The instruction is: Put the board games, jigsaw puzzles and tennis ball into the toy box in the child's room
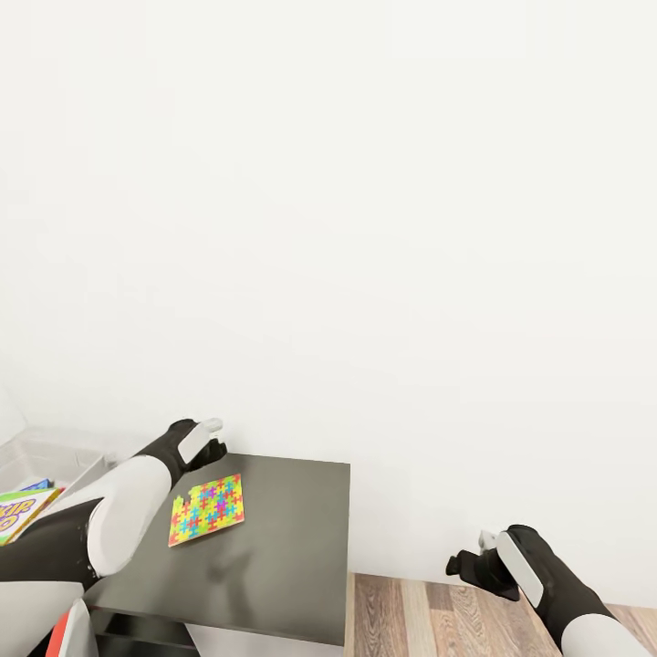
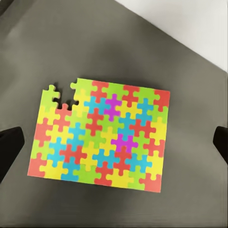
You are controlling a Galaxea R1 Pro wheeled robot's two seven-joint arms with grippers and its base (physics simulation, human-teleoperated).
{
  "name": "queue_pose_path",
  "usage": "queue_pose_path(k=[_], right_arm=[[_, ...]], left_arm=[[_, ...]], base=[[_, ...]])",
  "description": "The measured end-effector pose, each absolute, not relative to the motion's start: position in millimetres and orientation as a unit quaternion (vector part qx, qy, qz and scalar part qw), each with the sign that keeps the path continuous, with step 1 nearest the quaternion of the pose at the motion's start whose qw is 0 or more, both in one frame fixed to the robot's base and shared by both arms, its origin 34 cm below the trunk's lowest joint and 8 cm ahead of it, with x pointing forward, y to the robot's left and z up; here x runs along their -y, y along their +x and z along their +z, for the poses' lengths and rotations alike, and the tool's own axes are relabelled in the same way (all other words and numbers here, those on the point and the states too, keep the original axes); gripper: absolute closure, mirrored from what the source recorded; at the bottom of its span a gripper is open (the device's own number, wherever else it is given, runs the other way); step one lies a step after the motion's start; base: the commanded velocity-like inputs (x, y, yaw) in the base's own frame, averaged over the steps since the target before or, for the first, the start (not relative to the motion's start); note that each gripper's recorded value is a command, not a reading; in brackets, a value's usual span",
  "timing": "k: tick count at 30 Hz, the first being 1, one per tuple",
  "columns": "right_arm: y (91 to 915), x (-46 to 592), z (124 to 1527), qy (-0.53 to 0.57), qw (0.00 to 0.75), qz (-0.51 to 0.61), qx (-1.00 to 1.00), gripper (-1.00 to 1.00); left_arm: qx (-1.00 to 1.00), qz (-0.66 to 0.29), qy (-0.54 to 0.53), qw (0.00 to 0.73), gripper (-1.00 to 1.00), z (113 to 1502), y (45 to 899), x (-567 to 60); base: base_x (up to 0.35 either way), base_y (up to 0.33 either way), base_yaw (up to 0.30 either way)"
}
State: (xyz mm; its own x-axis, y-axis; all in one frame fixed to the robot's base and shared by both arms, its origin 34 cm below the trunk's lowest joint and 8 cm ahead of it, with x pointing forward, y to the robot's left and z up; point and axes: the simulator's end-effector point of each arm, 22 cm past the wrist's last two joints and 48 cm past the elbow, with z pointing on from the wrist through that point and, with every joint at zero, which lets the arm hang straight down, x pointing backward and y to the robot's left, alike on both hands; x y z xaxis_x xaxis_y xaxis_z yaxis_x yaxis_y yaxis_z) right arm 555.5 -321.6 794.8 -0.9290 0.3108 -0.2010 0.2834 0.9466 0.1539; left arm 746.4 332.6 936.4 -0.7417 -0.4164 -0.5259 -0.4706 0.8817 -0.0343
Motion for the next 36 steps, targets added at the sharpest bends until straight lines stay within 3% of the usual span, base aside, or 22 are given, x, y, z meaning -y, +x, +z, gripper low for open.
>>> queue_pose_path(k=[25, 36], right_arm=[[555.5, 320.0, 794.4, 0.150, 0.112, 0.061, -0.980, -1.00], [533.4, 311.3, 775.3, 0.116, 0.078, 0.045, -0.989, -1.00]], left_arm=[[-0.899, 0.069, -0.267, 0.340, -1.00, 936.5, 755.9, -351.0], [-0.900, 0.075, -0.250, 0.349, -1.00, 936.6, 760.2, -349.5]], base=[[0.000, 0.000, 0.000], [0.000, 0.000, 0.000]])
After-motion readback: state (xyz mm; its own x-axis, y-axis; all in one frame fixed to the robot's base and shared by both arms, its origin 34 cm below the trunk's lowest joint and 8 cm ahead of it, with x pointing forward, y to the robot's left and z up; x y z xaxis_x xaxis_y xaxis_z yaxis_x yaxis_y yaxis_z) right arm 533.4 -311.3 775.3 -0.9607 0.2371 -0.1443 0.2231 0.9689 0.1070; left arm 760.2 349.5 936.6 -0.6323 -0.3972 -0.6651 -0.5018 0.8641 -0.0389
